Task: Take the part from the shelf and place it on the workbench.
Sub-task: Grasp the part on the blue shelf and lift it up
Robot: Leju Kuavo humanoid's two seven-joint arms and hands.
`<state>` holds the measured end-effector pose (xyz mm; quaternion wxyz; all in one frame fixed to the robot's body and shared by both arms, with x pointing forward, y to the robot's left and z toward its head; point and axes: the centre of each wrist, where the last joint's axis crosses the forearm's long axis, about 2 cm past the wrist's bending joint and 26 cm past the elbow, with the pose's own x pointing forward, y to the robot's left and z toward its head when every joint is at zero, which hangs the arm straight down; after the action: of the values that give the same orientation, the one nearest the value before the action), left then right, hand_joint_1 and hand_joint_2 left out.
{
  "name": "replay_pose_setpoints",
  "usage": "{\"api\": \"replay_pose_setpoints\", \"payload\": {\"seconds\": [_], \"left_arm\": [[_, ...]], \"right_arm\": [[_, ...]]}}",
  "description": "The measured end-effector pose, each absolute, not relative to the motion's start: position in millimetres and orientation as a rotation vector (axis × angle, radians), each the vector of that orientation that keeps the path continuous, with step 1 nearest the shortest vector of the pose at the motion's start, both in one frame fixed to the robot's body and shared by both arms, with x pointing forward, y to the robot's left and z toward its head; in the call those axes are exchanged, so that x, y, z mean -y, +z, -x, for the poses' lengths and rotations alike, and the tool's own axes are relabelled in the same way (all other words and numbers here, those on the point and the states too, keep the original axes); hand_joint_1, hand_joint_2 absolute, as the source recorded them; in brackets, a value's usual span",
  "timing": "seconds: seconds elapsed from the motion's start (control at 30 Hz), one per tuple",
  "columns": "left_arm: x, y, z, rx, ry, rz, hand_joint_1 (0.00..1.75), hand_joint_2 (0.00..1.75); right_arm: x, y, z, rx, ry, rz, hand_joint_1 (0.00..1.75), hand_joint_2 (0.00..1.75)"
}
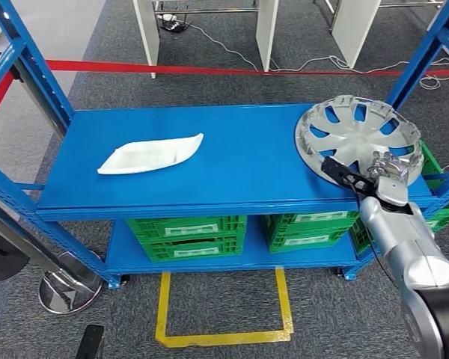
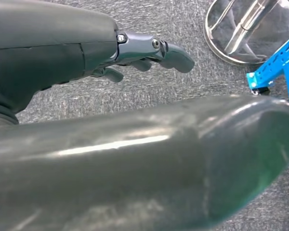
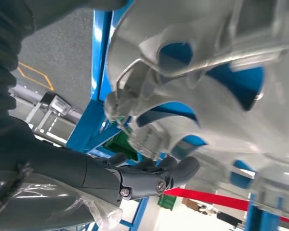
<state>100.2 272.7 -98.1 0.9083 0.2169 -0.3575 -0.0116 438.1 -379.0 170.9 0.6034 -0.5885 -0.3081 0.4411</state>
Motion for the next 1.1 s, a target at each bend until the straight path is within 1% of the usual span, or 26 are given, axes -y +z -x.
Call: {"api": "replay_pose_setpoints", "payload": {"seconds": [0.73, 0.87, 1.0, 1.1], "left_arm": [[-273.0, -98.2, -99.8, 0.737, -0.024, -0.448, 0.0, 0.0], [-272.1, -98.2, -99.6, 0.739, -0.023, -0.446, 0.0, 0.0], [-272.3, -98.7, -97.6, 0.773, -0.01, -0.449, 0.0, 0.0], [-273.3, -99.0, -96.4, 0.783, -0.007, -0.451, 0.0, 0.0]], "right_arm": [[379.5, 167.4, -436.5, 0.703, 1.027, 1.356, 0.0, 1.75], [379.7, 166.2, -435.9, 0.705, 1.038, 1.339, 1.75, 1.75], [387.7, 165.4, -433.7, 0.796, 1.143, 1.178, 1.75, 1.75], [395.3, 167.0, -431.6, 0.833, 1.161, 1.151, 1.75, 1.75]]}}
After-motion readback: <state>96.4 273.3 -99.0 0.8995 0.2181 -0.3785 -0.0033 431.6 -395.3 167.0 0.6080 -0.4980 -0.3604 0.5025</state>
